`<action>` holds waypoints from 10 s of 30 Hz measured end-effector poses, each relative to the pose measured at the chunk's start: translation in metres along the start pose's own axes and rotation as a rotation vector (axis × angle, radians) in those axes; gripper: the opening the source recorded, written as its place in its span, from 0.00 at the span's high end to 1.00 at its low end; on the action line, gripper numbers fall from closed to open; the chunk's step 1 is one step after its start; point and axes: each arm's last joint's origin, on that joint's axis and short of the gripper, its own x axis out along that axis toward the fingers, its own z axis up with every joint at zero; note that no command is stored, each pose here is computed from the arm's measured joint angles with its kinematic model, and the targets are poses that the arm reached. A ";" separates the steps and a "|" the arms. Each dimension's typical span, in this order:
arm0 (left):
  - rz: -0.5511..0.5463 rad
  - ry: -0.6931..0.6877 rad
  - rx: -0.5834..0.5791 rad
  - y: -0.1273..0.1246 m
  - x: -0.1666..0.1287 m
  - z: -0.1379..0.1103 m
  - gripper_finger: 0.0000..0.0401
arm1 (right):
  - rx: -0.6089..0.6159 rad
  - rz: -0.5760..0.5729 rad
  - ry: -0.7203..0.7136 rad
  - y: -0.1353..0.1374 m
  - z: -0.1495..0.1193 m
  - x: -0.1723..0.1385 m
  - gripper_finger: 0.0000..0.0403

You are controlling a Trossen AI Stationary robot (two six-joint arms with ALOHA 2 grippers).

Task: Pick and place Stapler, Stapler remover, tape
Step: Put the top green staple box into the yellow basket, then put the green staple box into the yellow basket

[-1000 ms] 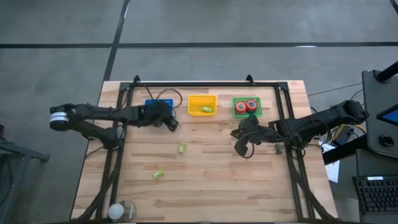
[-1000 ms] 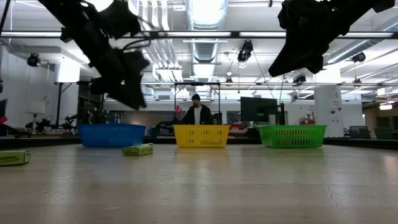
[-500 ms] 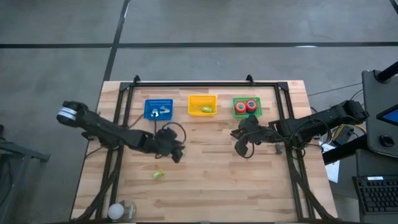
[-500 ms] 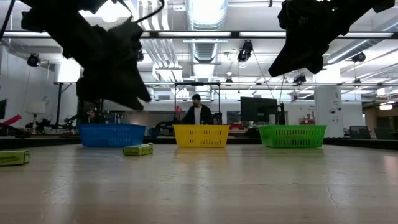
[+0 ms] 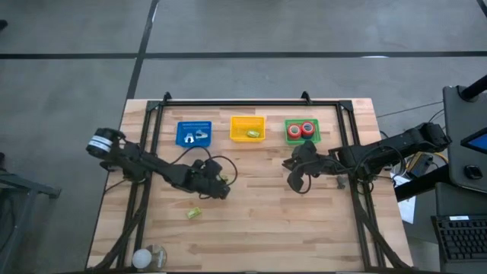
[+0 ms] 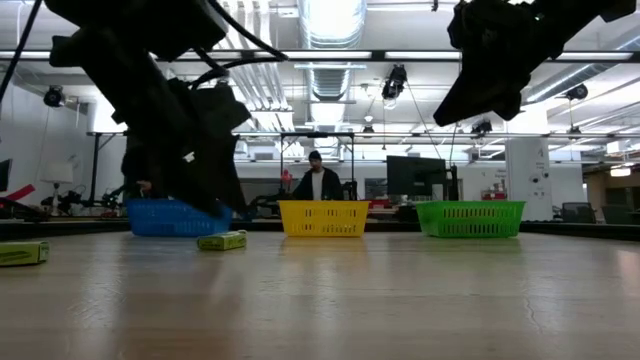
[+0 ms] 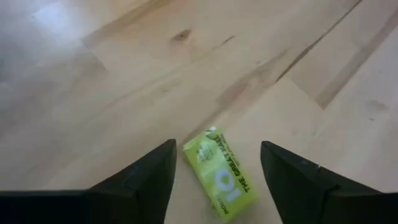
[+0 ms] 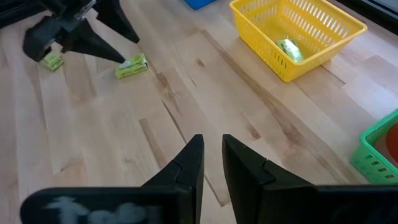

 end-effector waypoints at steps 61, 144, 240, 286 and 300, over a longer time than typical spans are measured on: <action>0.114 -0.156 0.195 0.055 0.054 0.170 0.65 | 0.021 -0.004 0.007 -0.003 -0.009 0.004 0.87; -0.287 0.480 0.329 0.010 -0.080 -0.071 0.48 | 0.039 0.034 -0.041 -0.001 -0.009 0.006 0.87; -0.124 -0.124 0.514 0.041 0.052 0.066 0.12 | -0.011 0.067 -0.057 0.004 -0.013 0.005 0.87; -0.223 -0.166 0.508 0.030 0.059 0.097 0.41 | -0.010 0.068 -0.056 0.001 -0.020 0.008 0.87; -0.054 -0.339 0.178 0.069 0.057 0.170 0.41 | -0.004 0.080 -0.073 0.002 -0.018 0.008 0.87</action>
